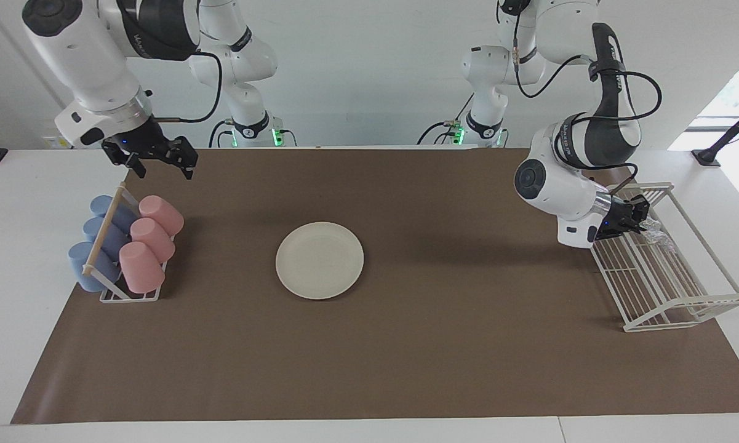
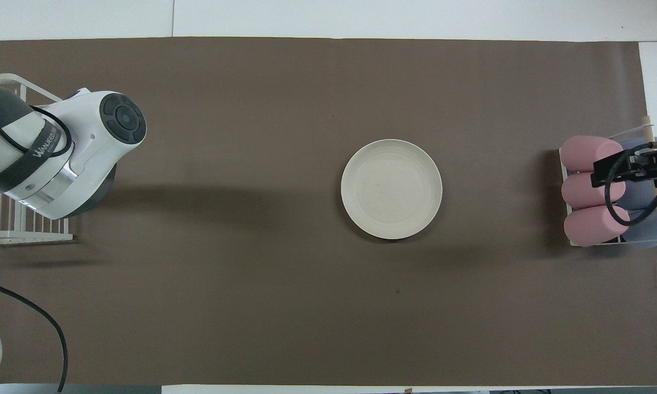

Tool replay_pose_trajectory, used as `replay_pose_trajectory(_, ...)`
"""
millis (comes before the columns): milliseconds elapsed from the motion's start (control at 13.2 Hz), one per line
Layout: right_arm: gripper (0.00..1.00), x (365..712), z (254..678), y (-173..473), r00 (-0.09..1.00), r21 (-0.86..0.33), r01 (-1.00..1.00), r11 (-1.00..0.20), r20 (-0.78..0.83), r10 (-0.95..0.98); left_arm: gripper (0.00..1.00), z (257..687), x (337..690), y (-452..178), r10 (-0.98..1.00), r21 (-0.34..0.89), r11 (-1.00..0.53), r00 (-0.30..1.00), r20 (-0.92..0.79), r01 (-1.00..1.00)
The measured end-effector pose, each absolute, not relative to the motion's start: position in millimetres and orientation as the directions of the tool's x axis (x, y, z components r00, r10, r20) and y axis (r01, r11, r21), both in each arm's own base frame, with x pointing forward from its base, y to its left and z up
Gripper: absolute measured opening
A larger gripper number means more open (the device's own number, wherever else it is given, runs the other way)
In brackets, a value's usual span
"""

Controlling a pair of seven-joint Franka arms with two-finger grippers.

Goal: Wipe plate with sponge

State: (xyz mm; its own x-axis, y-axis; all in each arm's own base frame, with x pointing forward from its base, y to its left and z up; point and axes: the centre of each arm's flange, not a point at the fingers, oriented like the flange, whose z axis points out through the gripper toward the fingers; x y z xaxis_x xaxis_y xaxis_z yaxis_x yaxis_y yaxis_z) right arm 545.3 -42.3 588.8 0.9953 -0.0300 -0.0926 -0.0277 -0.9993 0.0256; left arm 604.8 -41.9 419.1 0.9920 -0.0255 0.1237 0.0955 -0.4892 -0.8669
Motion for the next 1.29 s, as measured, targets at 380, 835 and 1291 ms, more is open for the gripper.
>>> replay_pose_trajectory(380, 1.00, 545.6, 593.2, -41.3, 0.997, 0.023, 0.005, -1.000, -0.077, 0.003, 0.32, 417.0, 604.0, -42.8, -0.024, -0.864, -0.493, 0.992, 0.126, 0.098)
replay_pose_trajectory(835, 1.00, 542.4, 600.0, -37.9, 0.998, 0.021, 0.012, -1.000, -0.066, 0.010, 1.00, 416.0, 604.7, -43.7, -0.031, -0.860, -0.500, 0.991, 0.132, 0.099)
replay_pose_trajectory(1291, 1.00, 542.2, 599.7, -38.4, 0.998, 0.021, 0.011, -1.000, -0.068, 0.009, 1.00, 439.1, 604.8, -38.9, 0.130, -0.725, -0.660, 0.980, 0.148, 0.197)
